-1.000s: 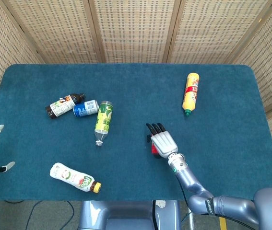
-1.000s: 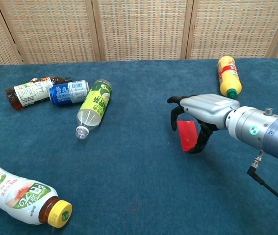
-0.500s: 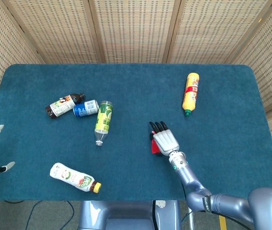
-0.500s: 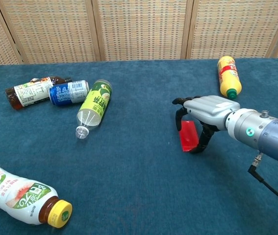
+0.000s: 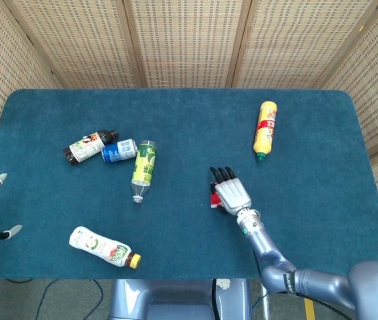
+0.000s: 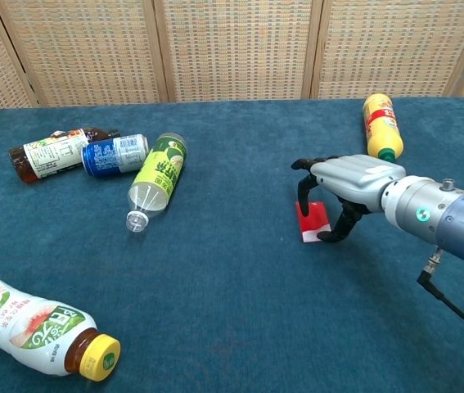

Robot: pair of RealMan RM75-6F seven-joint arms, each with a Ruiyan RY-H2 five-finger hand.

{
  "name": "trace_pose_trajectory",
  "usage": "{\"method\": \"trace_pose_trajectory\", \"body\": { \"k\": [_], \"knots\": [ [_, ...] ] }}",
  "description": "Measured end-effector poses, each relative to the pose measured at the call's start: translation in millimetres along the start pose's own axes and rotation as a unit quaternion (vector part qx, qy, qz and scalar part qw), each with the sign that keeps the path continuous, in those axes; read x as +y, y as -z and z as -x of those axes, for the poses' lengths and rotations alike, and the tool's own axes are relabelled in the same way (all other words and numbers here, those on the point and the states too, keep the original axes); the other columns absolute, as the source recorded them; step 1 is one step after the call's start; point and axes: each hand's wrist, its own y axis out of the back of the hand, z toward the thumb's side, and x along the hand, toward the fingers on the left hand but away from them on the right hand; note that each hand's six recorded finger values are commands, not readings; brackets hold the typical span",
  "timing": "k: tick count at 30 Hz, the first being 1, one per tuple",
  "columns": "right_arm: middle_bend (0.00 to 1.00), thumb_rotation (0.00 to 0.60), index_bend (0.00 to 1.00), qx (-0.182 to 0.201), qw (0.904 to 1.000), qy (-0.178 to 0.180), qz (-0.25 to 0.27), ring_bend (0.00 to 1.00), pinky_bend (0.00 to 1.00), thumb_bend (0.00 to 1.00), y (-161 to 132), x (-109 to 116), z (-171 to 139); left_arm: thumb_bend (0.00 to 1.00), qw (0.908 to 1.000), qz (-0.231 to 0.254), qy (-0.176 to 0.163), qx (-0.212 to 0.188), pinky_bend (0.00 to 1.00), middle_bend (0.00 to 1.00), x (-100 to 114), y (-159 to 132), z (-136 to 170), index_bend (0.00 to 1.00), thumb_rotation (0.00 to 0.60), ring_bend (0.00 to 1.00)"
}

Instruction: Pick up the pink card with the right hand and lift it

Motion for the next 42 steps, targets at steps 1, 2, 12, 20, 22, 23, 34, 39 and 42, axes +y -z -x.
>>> {"method": "trace_pose_trajectory", "body": {
  "k": [1,2,12,20,22,23,34,39,42],
  "knots": [
    [0.01,0.6,0.48,0.001,1.0,0.0,-0.002,0.0,0.0,0.47,0.3,-0.3,-0.5,0.0,1.0,0.0,0.0,0.0,0.0,0.0,0.0,0.1,-0.1,0.0,0.6,0.0],
    [0.01,0.6,0.49,0.001,1.0,-0.001,-0.004,0.0,0.0,0.48,0.6,-0.6,-0.9,0.0,1.0,0.0,0.0,0.0,0.0,0.0,-0.1,0.0,-0.2,0.0,0.6,0.0],
    [0.03,0.6,0.62,0.005,1.0,-0.006,-0.003,0.0,0.0,0.58,1.4,-5.0,-1.9,0.0,1.0,-0.001,0.001,-0.001,0.0,0.0,-0.6,-0.2,0.2,0.0,0.6,0.0],
    [0.03,0.6,0.64,0.009,0.9998,-0.018,-0.001,0.0,0.0,0.73,1.7,-10.8,-1.3,0.0,1.0,-0.001,0.001,-0.001,0.0,0.0,-0.6,-0.2,-0.3,0.0,0.6,0.0],
    [0.04,0.6,0.67,0.009,0.9998,-0.018,0.0,0.0,0.0,0.74,1.6,-11.3,-0.9,0.0,1.0,-0.001,0.001,0.0,0.0,0.0,-0.9,-0.1,-0.3,0.0,0.6,0.0],
    [0.04,0.6,0.7,0.009,0.9998,-0.018,0.001,0.0,0.0,0.74,1.5,-11.4,-0.7,0.0,1.0,-0.001,0.001,-0.001,0.0,0.0,-0.8,-0.1,-0.4,0.0,0.6,0.0],
    [0.09,0.6,0.82,0.009,0.9999,0.002,0.01,0.0,0.0,0.75,2.6,-6.0,2.6,0.0,1.0,0.0,0.0,-0.001,0.0,0.0,-0.1,0.0,-0.1,0.0,0.6,0.0],
    [0.1,0.6,0.83,0.006,0.9998,0.013,0.012,0.0,0.0,0.75,4.5,0.0,6.4,0.0,1.0,0.0,0.001,-0.002,0.0,0.0,0.0,-0.1,-0.1,0.0,0.6,0.0],
    [0.11,0.6,0.83,0.002,0.9997,0.024,0.009,0.0,0.0,0.74,7.2,6.5,11.5,0.0,1.0,0.001,0.001,-0.001,0.0,0.0,0.2,0.0,-0.3,0.0,0.6,0.0]
  ]
}}
